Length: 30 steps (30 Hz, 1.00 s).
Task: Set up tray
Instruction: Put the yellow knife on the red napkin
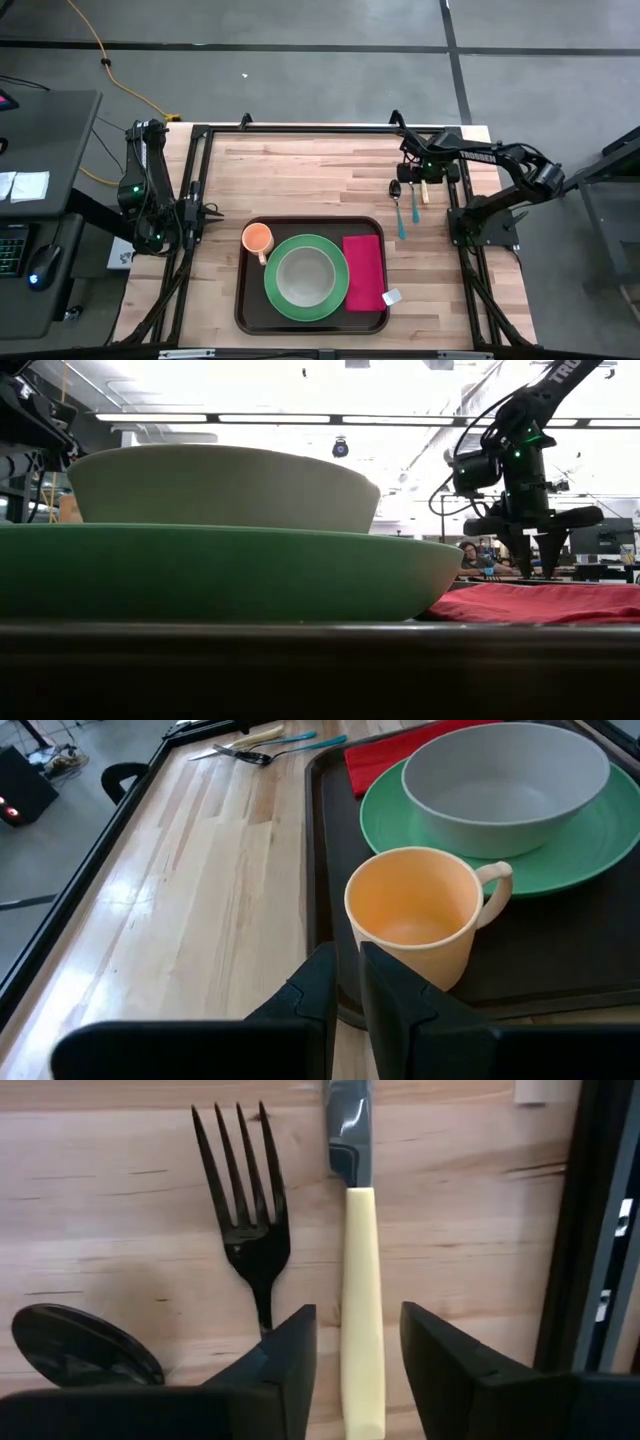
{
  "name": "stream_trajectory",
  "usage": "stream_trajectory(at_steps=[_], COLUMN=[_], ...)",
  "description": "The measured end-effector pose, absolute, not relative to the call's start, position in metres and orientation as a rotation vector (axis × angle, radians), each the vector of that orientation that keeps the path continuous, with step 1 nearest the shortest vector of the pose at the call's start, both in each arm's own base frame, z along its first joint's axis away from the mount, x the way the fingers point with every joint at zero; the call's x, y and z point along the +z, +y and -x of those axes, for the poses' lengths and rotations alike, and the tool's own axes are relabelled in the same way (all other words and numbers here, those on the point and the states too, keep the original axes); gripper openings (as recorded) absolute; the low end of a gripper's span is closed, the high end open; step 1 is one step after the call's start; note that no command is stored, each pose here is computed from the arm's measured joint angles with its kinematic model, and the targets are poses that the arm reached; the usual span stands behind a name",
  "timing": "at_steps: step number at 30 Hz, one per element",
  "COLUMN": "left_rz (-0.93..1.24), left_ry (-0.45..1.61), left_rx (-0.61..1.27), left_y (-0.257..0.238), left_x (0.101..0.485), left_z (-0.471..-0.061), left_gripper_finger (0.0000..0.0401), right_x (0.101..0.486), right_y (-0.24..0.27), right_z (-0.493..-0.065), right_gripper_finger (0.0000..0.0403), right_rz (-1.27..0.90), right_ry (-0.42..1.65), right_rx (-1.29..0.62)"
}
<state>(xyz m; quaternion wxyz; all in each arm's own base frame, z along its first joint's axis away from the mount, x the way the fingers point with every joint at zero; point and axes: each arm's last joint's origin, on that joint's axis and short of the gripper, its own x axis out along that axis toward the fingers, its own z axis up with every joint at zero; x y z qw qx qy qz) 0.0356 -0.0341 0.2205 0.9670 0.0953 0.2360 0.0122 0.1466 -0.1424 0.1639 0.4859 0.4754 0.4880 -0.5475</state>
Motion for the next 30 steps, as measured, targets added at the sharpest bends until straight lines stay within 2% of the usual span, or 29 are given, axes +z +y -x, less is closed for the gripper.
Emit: stream_trajectory(at_steps=[11, 30], left_rz=[-0.193, -0.176], left_ry=[0.477, 0.486], left_rx=[0.024, 0.026], left_y=[-0.0341, -0.0338], left_x=[0.2205, 0.2201], left_z=[-0.0356, -0.0354], left_gripper_finger=[0.0079, 0.0079], right_x=[0.1639, 0.1643], right_y=[-0.1460, -0.1486], right_z=[-0.1455, -0.1465], right_gripper_finger=[0.0183, 0.0185], right_rz=[-1.143, -1.087], right_ry=[1.180, 1.162], right_rx=[-1.314, -1.329])
